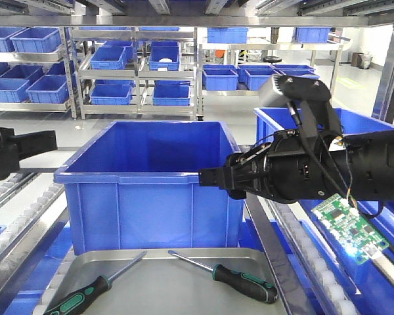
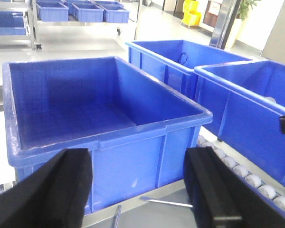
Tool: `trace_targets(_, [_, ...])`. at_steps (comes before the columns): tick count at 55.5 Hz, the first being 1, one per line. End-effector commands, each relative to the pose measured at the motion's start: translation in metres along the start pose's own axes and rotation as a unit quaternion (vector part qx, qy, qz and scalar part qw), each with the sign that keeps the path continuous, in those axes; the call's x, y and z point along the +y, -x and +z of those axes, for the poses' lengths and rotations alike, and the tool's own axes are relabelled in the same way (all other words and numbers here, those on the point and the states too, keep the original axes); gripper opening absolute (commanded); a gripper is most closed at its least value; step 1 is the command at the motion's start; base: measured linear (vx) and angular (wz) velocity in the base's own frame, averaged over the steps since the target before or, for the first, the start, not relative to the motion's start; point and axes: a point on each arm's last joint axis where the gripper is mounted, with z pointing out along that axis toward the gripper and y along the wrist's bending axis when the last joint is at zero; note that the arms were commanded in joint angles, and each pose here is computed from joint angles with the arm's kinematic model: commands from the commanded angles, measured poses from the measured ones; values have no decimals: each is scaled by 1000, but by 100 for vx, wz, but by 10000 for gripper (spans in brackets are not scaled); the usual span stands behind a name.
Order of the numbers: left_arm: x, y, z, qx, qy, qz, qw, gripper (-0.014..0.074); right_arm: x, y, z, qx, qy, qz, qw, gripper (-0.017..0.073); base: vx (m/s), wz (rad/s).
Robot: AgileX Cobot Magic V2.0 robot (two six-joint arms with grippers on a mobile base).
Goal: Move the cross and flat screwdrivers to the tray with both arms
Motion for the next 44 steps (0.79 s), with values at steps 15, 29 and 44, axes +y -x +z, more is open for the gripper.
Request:
trace_targets(15, [1, 2, -25, -61, 49, 40, 996, 470, 5, 20, -18, -66, -4, -3, 998, 565, 0, 0])
trace_targets(29, [20, -99, -73, -129, 142, 48, 980, 166, 5, 20, -18, -65, -3, -3, 998, 565, 0, 0])
trace_targets(44, [34, -214, -110, -144, 206, 21, 968, -7, 5, 20, -18, -64, -3, -3, 998, 565, 0, 0])
